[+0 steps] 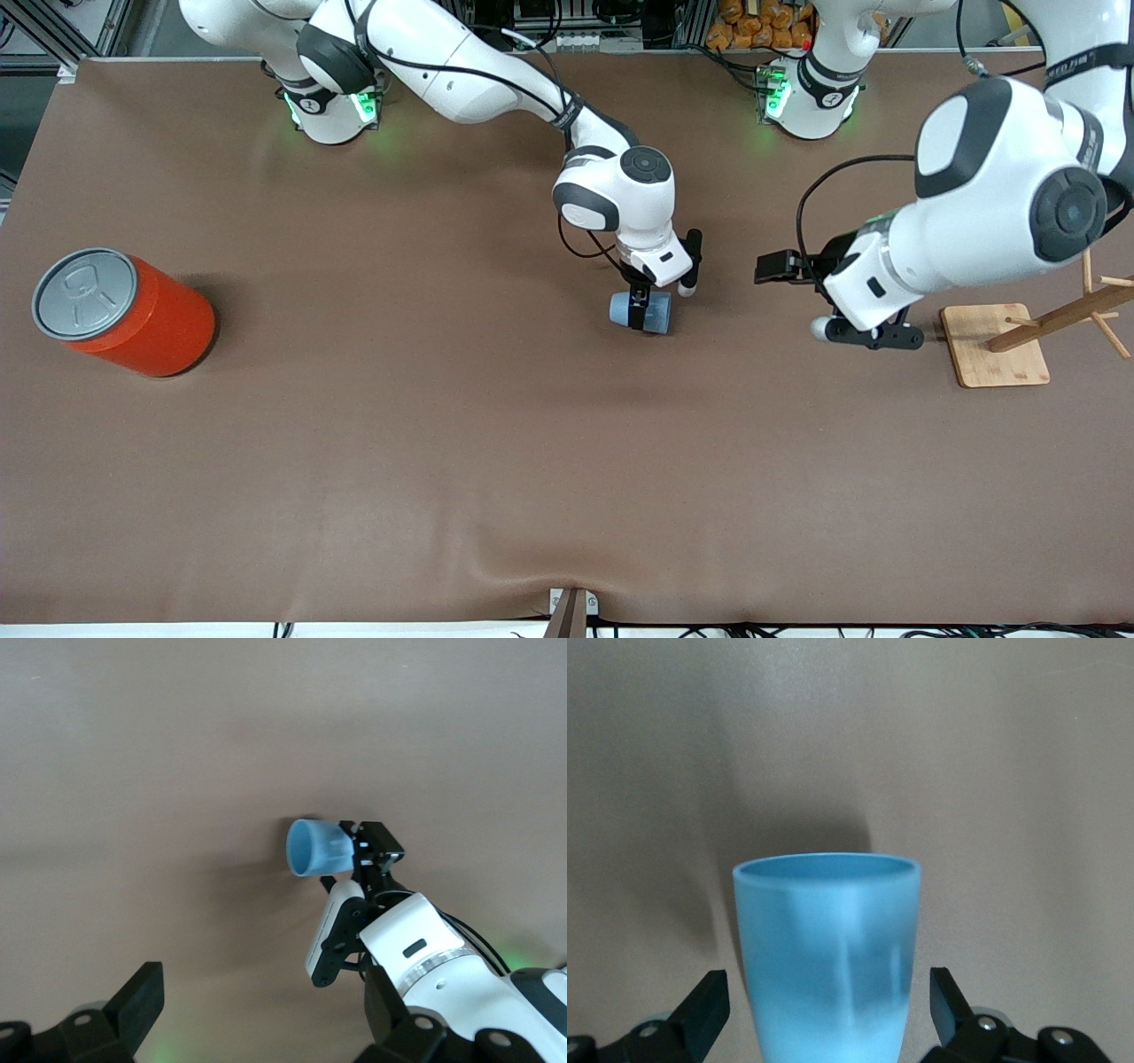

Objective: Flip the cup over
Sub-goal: 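Close the left gripper on the cup held by the right gripper, then open the right gripper and withdraw it while the left gripper holds the cup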

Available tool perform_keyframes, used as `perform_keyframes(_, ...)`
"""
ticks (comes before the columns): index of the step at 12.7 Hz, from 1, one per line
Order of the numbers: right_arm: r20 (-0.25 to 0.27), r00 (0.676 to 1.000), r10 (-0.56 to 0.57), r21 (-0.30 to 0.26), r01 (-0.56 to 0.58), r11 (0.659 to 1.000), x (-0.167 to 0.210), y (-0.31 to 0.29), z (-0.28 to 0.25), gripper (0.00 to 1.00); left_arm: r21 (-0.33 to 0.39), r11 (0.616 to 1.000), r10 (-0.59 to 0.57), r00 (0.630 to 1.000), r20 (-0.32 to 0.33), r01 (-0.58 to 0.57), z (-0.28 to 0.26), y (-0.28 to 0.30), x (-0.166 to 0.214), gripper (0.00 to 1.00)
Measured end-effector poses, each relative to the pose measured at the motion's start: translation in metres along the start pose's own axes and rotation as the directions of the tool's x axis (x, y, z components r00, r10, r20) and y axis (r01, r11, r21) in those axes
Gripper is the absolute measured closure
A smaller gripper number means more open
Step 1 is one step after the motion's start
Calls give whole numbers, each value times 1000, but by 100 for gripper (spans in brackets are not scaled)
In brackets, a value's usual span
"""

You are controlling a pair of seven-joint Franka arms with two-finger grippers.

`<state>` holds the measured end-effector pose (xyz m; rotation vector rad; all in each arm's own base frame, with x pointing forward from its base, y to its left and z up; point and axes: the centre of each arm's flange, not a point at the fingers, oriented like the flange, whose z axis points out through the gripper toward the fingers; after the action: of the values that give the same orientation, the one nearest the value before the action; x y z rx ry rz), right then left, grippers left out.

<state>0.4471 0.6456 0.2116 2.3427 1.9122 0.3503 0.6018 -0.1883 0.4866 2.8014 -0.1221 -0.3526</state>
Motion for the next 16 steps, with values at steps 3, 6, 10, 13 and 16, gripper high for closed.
perform_keyframes(3,-14,1000,6,-10,-6,1000,3,6,-7,0,-98,992,74,997,1,-74,22,-46,29,0)
perform_keyframes(6,-12,1000,11,-16,-11,1000,6,11,-18,0,-191,976,108,994,-7,-108,81,-72,43,0)
perform_keyframes(10,38,999,20,-18,-20,1000,7,18,-57,0,-384,914,120,992,-49,-130,155,-96,32,0)
perform_keyframes(13,11,998,64,-27,-64,998,7,42,-102,0,-507,851,112,991,-78,-136,202,-110,21,0)
perform_keyframes(16,-27,981,193,-45,-194,980,-24,122,-144,0,-593,792,76,987,-142,-147,250,-120,13,0)
